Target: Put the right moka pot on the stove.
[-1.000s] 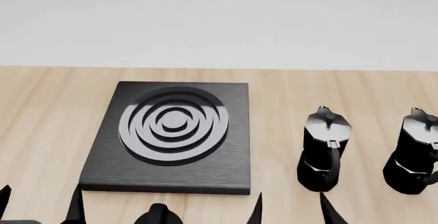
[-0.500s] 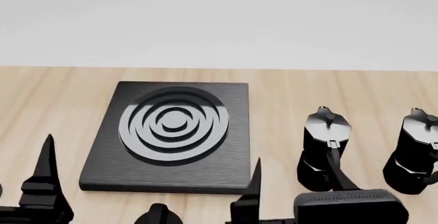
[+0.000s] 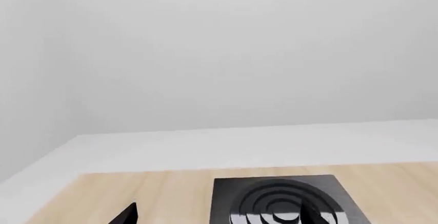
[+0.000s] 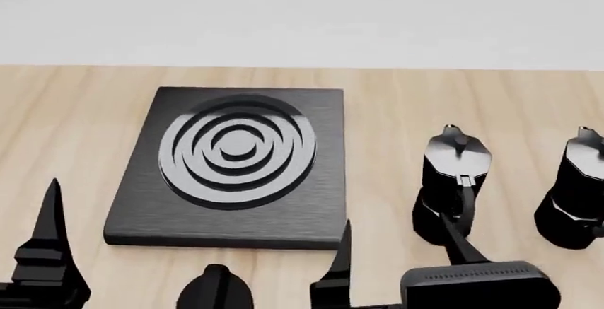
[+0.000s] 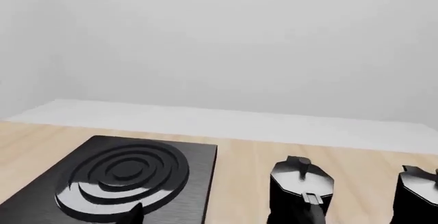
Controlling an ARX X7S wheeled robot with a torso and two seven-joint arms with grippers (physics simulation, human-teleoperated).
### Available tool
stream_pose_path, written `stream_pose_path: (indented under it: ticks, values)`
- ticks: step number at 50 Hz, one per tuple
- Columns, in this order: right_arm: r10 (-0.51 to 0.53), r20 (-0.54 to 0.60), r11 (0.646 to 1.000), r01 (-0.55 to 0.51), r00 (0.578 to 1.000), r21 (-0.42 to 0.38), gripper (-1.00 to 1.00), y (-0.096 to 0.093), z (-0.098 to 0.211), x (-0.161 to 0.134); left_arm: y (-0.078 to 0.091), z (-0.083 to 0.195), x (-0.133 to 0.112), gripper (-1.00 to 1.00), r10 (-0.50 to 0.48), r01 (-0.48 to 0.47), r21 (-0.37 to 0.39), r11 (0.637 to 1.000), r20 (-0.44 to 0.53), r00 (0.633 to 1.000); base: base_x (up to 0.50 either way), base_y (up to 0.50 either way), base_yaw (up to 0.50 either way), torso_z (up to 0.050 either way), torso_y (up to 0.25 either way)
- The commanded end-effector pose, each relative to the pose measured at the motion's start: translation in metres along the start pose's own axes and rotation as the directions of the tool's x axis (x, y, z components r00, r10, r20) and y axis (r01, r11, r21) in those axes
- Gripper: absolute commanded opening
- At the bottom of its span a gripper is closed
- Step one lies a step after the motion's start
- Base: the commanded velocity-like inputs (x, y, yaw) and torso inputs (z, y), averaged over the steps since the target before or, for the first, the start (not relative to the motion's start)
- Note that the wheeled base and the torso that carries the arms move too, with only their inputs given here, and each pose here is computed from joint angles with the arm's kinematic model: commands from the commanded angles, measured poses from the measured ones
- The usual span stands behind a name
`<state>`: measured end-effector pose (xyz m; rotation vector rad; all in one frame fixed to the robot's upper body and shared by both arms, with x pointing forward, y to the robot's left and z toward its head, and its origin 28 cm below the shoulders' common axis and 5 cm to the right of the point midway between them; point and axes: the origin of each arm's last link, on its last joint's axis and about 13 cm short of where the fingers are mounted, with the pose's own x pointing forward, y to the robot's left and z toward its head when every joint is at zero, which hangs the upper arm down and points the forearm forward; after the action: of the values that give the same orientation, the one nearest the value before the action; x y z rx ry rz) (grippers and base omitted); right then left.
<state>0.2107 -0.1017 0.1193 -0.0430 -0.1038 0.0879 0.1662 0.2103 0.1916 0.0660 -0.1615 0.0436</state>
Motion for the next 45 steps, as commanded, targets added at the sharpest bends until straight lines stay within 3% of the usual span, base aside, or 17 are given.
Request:
stream_pose_path:
  ticks: [1,15,35,45]
  values:
    - [0.007,-0.003,1.0,-0.007,1.0,0.011,1.0,0.0,-0.001,-0.002,0.0,-0.002,-0.001,1.0,0.007,-0.007,-0.002,1.0,-0.007,1.0,0.0,0.0,0.0,0.0,-0.199]
    - [0.007,0.005,1.0,-0.007,1.0,0.007,1.0,0.0,0.001,-0.003,-0.002,-0.003,-0.001,1.0,0.005,-0.005,0.046,0.999,0.014,1.0,0.0,0.0,0.0,0.0,-0.142]
    - [0.002,0.004,1.0,-0.002,1.0,-0.002,1.0,0.0,0.0,-0.003,-0.001,-0.004,0.0,1.0,0.015,-0.015,0.033,0.999,0.009,1.0,0.0,0.0,0.0,0.0,-0.13]
    - [0.005,0.045,1.0,-0.004,0.999,-0.009,1.0,-0.016,0.004,-0.005,0.0,-0.005,-0.001,1.0,0.014,-0.014,0.023,1.0,-0.002,1.0,0.0,0.0,0.0,0.0,0.0]
